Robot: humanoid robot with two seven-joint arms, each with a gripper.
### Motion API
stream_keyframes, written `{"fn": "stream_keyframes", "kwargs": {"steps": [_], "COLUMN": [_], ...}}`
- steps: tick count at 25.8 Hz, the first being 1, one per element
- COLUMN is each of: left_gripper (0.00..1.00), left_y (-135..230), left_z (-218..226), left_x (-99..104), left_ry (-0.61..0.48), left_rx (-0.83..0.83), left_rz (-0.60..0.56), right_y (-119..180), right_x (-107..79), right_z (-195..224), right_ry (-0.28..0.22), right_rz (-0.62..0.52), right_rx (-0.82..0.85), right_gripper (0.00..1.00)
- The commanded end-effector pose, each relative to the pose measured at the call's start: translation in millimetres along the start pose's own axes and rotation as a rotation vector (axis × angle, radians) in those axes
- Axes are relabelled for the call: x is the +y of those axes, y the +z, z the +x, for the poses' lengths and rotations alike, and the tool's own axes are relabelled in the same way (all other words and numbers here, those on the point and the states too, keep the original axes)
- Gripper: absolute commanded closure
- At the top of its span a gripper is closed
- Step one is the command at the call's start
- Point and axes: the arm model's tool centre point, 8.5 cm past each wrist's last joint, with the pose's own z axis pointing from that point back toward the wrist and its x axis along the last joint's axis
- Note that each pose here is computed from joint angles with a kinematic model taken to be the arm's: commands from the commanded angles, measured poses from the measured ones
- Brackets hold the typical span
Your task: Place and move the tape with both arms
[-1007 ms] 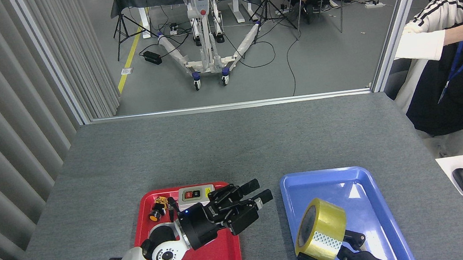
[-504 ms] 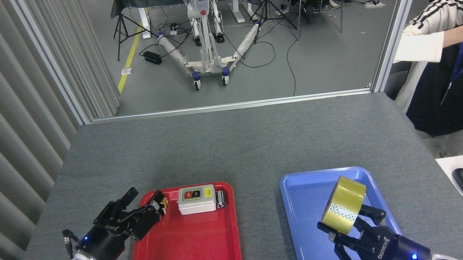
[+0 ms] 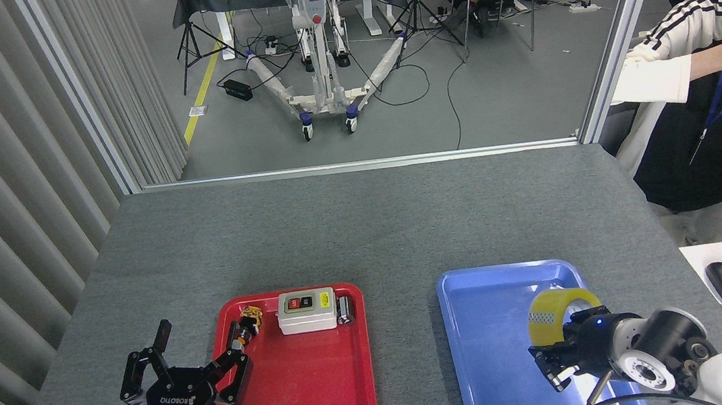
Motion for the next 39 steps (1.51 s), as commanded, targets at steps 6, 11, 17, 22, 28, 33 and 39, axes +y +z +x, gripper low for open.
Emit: {"fn": "stream_keyframes", "kwargs": {"steps": [6, 11, 17, 22, 28, 33, 39], "left_gripper": [0.00, 0.00, 0.00, 0.00, 0.00, 0.00, 0.00], "left_y": [2, 2, 3, 3, 4, 6, 9], "left_z": [12, 17, 18, 18, 15, 13, 10], "left_x": [-12, -15, -17, -17, -21, -30, -44], "left_ry": [0.215, 0.234, 0.237, 0.239, 0.221, 0.213, 0.116], "left_rx": [-0.080, -0.079, -0.072, -0.072, -0.052, -0.038, -0.043], "left_rz": [-0.007, -0.002, -0.007, -0.008, -0.017, -0.045, -0.127], "right_y": [-22, -26, -23, -10, -3, -8, -13], "right_x": [-3.8, -0.9, -3.7, 2.4, 12.5, 21.8, 30.1], "right_z": [6, 5, 3, -21, -20, -8, -2], "right_ry": [-0.159, -0.162, -0.166, -0.279, -0.463, -0.481, -0.474], "right_rz": [0.185, 0.200, 0.166, -0.201, -0.870, -0.953, -0.907], "right_rx": [0.066, 0.084, 0.087, 0.152, 0.294, 0.416, 0.519], "right_gripper": [0.39, 0.21, 0.02, 0.01, 0.01, 0.01, 0.01]}}
